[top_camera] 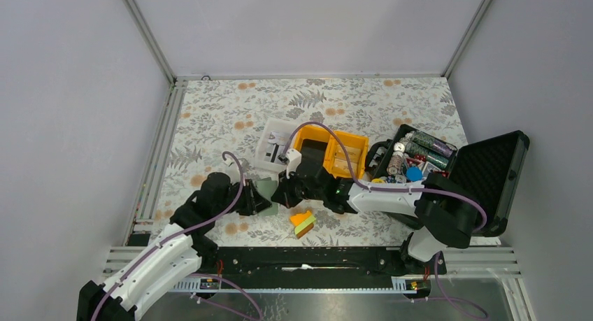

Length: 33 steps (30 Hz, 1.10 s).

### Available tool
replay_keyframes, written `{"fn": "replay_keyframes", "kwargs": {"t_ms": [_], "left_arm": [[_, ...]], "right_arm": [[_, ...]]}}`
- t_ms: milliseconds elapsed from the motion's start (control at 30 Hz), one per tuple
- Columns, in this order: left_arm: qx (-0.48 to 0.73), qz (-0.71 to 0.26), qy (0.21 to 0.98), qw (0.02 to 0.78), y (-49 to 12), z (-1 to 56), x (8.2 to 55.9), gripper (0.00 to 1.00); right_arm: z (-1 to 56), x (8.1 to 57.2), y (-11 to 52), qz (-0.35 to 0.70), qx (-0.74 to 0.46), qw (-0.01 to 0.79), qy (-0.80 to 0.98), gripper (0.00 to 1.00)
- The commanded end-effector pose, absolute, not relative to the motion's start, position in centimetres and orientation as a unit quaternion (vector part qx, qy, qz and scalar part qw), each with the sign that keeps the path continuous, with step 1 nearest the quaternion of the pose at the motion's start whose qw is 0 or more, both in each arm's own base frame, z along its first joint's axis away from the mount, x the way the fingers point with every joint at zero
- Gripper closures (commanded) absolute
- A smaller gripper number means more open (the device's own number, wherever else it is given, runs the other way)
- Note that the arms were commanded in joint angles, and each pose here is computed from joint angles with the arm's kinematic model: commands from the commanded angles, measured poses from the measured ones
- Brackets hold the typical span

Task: Put the credit cards into the card holder
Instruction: Close the card holder at the center of the board.

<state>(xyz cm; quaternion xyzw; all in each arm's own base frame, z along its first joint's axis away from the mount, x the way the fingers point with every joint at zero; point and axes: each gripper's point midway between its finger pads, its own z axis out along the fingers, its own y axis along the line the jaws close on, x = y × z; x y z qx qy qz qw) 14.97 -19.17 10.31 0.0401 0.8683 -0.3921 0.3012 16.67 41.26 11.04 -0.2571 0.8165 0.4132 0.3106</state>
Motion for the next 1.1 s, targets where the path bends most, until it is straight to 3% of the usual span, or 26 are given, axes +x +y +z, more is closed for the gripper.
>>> {"fn": "replay_keyframes", "kwargs": {"t_ms": [0,167,267,300,467,500,633,767,900,1067], "left_arm": [[0.181,-0.576,0.73,0.321,-24.5,20.4,11.5,1.0],[0.171,-0.562,0.738,0.331,-24.3,20.0,12.0,1.0],[0.126,-0.488,0.788,0.352,-22.7,18.1,14.1,1.0],[0.11,-0.467,0.799,0.363,-22.1,17.8,15.0,1.0],[0.033,-0.424,0.827,0.369,-20.2,15.6,17.7,1.0],[0.021,-0.423,0.829,0.366,-20.0,15.1,18.2,0.96],[-0.01,-0.409,0.844,0.346,-19.7,12.5,19.4,0.87],[-0.036,-0.382,0.857,0.343,-19.1,10.3,20.8,0.73],[-0.076,-0.349,0.867,0.349,-17.7,7.7,22.0,0.43],[-0.141,-0.292,0.878,0.353,-14.5,6.4,23.2,0.04]], "right_arm": [[16.8,16.8,45.7,0.508,-0.26,0.34,0.748,1.0],[16.7,16.8,46.0,0.51,-0.265,0.334,0.747,1.0],[16.7,17.7,45.0,0.482,-0.255,0.352,0.761,1.0],[16.4,18.0,44.5,0.471,-0.253,0.354,0.767,0.95],[16.0,20.7,40.1,0.408,-0.203,0.39,0.8,0.52],[15.8,21.2,39.1,0.396,-0.193,0.397,0.805,0.45],[14.9,23.5,34.5,0.344,-0.15,0.422,0.825,0.26],[14.2,25.2,30.1,0.301,-0.111,0.438,0.84,0.1],[14.0,26.6,25.7,0.258,-0.074,0.45,0.852,0.01],[14.4,27.6,21.2,0.214,-0.032,0.462,0.86,0.0]]}}
